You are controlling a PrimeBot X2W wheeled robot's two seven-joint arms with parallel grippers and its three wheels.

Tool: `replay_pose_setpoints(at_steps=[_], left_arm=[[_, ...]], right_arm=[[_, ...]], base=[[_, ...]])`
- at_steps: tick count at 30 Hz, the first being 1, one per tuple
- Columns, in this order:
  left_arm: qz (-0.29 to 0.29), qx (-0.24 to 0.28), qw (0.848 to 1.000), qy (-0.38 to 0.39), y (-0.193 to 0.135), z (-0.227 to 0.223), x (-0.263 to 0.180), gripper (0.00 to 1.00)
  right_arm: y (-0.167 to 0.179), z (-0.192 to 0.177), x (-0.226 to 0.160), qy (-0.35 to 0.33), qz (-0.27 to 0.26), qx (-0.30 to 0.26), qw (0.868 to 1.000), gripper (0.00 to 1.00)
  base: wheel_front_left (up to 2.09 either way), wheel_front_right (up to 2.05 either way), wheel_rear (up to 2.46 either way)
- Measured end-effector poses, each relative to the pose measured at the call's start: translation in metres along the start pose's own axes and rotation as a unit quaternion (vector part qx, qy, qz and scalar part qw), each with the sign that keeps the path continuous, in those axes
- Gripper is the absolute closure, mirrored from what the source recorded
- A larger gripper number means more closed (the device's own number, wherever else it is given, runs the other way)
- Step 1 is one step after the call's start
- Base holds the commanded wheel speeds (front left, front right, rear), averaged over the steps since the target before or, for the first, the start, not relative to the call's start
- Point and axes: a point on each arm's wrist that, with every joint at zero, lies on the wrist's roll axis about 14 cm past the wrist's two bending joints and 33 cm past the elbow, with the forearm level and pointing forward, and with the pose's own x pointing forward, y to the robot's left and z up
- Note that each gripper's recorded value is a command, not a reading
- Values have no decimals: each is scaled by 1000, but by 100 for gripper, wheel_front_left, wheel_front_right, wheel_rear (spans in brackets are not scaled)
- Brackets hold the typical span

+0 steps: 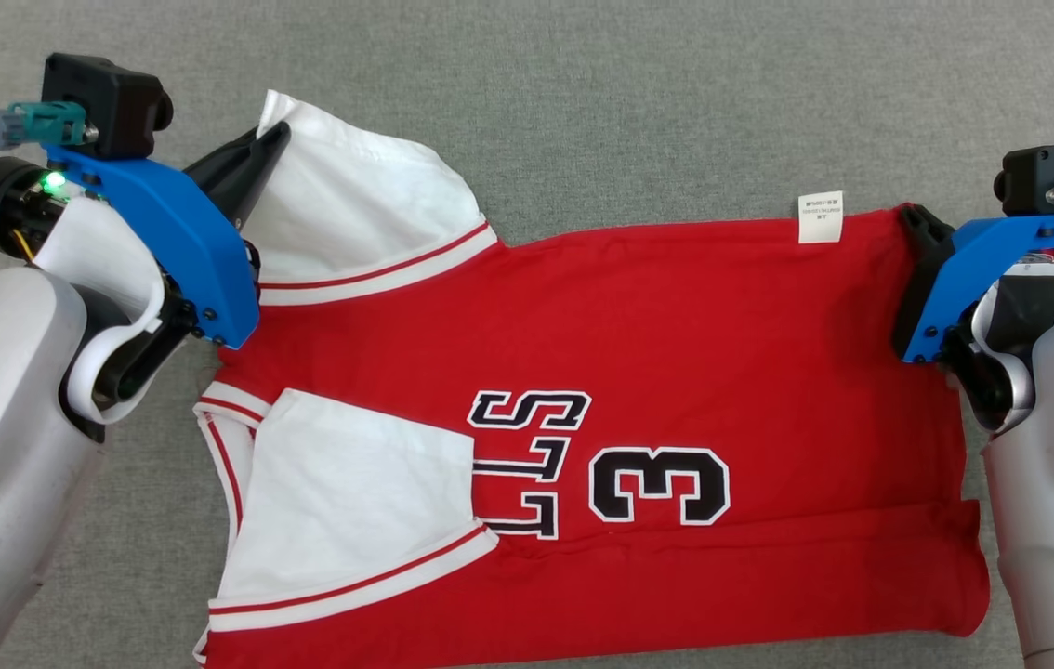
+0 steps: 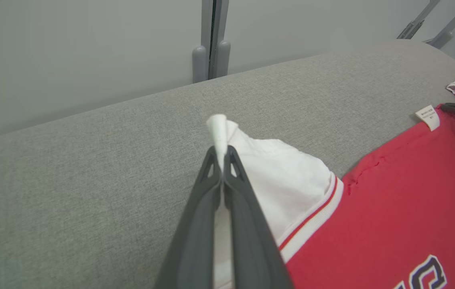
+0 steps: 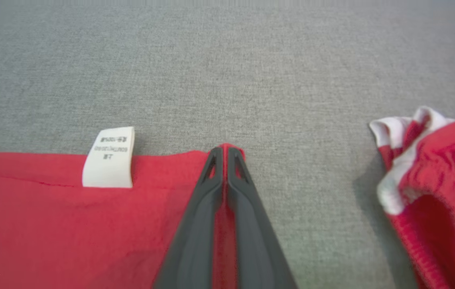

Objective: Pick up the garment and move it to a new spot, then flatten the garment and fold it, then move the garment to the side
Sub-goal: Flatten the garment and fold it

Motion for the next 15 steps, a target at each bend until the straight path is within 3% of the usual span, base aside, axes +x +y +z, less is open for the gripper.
replay_pose_setpoints(at_steps=[10,15], left_arm=[[-9,16,997,-70,-17,25,-26,100],[-15,16,994,-107,-31,23,-54,100]], right_arm=[[12,44,-25,-112,17,-20,993,100],[14,45,-50,-157,26,-5,987,100]], base=[[0,0,0],[0,0,0]])
